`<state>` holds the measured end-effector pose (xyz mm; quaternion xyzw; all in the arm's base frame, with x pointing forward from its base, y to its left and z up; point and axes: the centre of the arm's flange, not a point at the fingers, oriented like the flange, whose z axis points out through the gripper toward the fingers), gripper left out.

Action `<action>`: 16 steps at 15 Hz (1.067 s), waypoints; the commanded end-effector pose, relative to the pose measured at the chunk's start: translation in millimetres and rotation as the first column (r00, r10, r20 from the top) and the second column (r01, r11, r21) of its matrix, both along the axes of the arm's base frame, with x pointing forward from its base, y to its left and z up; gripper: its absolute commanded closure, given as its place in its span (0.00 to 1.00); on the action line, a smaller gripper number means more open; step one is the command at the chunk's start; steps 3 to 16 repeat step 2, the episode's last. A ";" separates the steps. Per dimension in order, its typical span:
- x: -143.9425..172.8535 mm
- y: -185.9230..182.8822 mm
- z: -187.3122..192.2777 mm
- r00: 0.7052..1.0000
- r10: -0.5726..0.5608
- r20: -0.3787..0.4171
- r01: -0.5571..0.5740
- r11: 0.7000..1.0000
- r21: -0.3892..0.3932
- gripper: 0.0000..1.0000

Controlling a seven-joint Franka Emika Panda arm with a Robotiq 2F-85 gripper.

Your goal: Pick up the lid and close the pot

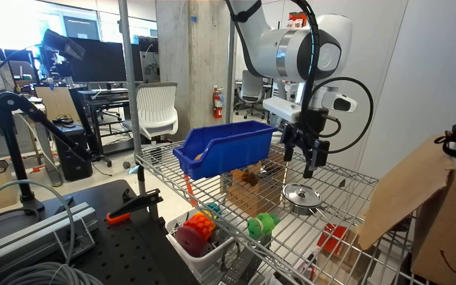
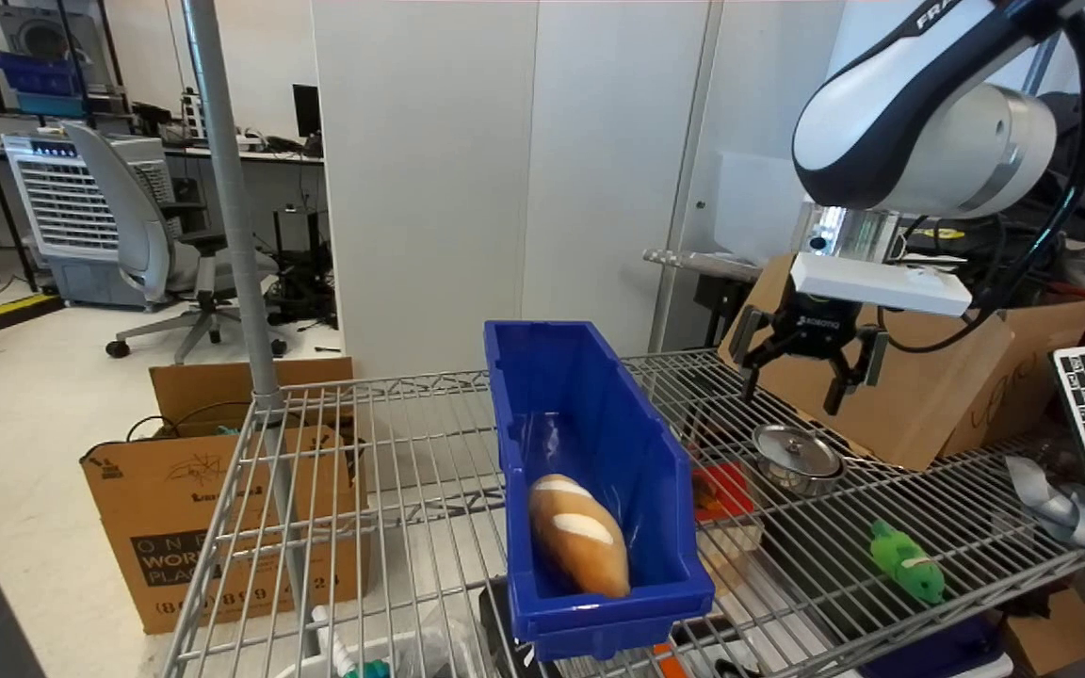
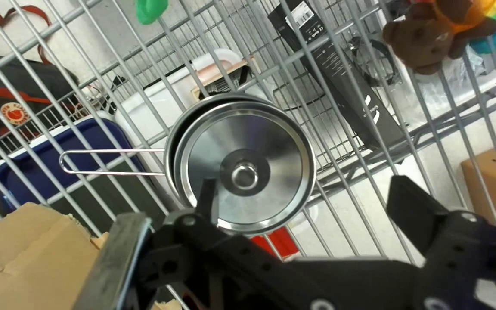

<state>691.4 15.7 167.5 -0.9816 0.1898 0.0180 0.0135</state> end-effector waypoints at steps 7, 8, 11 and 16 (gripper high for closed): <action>-1.1 -2.9 -7.4 1.000 -0.003 -0.009 0.003 1.000 -0.004 0.00; -1.1 -2.9 -7.4 1.000 -0.003 -0.009 0.003 1.000 -0.004 0.00; -1.1 -2.9 -7.4 1.000 -0.003 -0.009 0.003 1.000 -0.004 0.00; -1.1 -2.9 -7.4 1.000 -0.003 -0.009 0.003 1.000 -0.004 0.00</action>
